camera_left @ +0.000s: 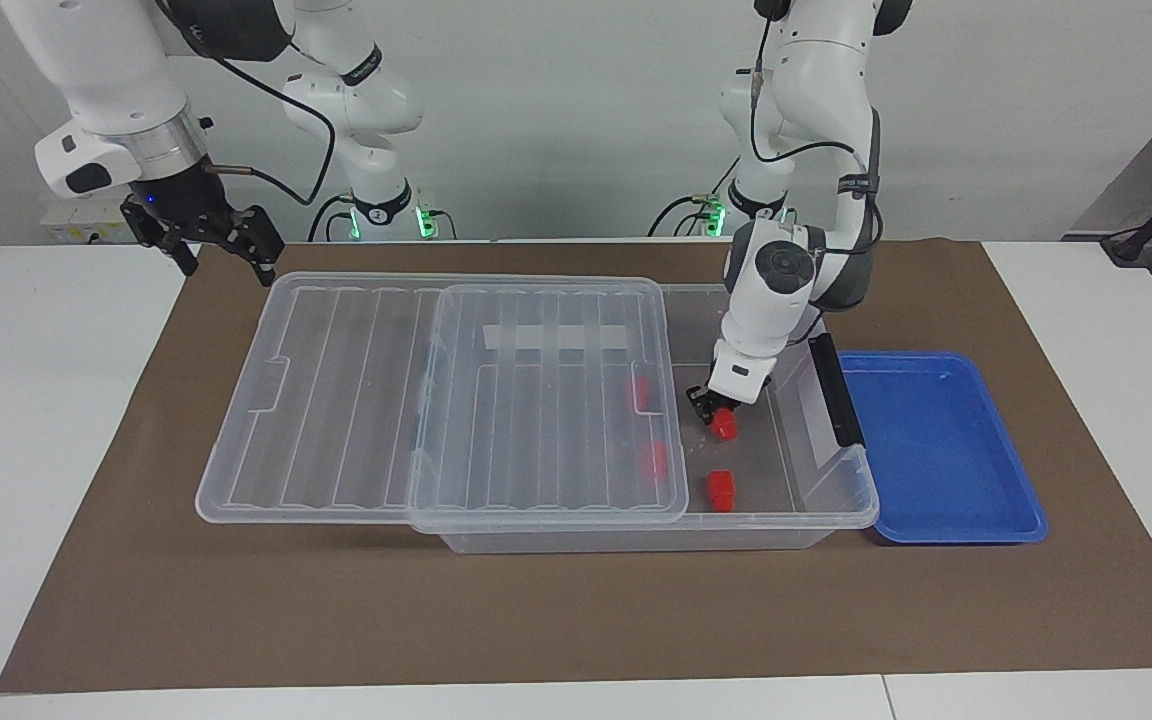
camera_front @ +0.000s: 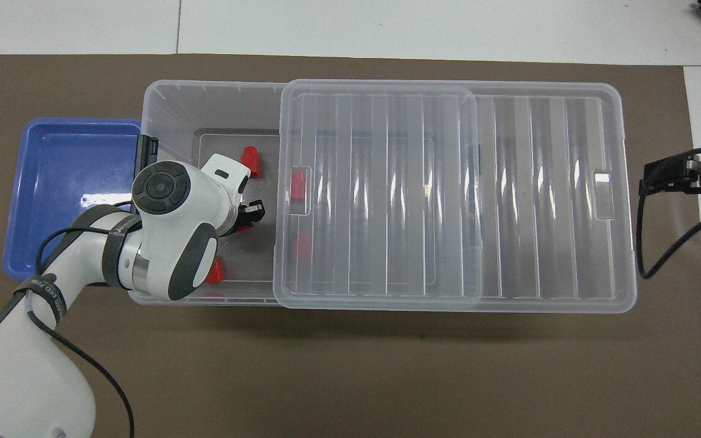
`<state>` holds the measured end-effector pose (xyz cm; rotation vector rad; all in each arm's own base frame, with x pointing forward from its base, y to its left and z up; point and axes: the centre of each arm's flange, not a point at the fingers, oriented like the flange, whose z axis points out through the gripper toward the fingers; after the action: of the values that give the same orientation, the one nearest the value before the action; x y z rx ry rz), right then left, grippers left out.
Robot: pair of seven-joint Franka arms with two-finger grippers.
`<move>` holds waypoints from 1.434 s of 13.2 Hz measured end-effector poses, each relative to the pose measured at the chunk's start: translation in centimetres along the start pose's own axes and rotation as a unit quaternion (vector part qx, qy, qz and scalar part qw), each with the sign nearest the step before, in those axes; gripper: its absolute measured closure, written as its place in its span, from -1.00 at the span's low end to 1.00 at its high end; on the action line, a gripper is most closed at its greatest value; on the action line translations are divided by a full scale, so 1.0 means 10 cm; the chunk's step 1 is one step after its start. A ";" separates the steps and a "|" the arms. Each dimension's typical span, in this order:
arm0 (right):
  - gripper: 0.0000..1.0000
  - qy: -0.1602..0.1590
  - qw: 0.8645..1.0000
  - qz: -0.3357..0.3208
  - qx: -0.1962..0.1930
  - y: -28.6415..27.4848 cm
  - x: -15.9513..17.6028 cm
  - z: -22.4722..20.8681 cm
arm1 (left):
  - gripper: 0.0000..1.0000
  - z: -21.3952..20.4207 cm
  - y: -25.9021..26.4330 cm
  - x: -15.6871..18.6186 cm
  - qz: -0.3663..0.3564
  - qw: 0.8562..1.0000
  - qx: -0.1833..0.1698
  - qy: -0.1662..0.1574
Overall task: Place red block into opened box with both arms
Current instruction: 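Release the red block in the box and withdraw the left gripper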
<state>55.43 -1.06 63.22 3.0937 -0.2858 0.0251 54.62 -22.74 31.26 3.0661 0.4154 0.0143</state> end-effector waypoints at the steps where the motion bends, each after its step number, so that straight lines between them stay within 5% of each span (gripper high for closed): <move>1: -1.00 0.000 1.000 0.000 0.000 0.00 0.00 0.00 | 0.31 0.00 0.00 0.00 0.000 1.000 0.000 0.000; 4: -1.00 0.001 1.000 0.000 0.000 0.00 0.00 0.00 | 0.08 0.00 -0.02 0.01 -0.002 1.000 0.000 0.001; 10: -1.00 0.001 1.000 0.000 0.000 0.00 0.00 0.00 | -0.04 -0.08 -0.01 0.03 -0.002 1.000 0.010 -0.014; 14: -1.00 0.001 1.000 0.000 0.000 0.00 0.00 0.00 | -0.09 -1.23 -0.04 0.23 -0.003 0.998 0.050 -0.049; 18: -1.00 0.004 1.000 0.002 0.001 0.02 0.01 0.00 | -0.96 -2.35 -0.74 0.41 0.054 0.996 0.062 -0.037; 19: -0.85 0.013 1.000 0.007 0.002 0.07 0.05 0.02 | -1.00 -2.54 -1.10 0.48 0.078 0.994 0.058 -0.040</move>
<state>55.78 -1.82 63.08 3.0931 -0.3060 0.0673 55.96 -9.73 56.08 3.1914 0.1780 -0.1316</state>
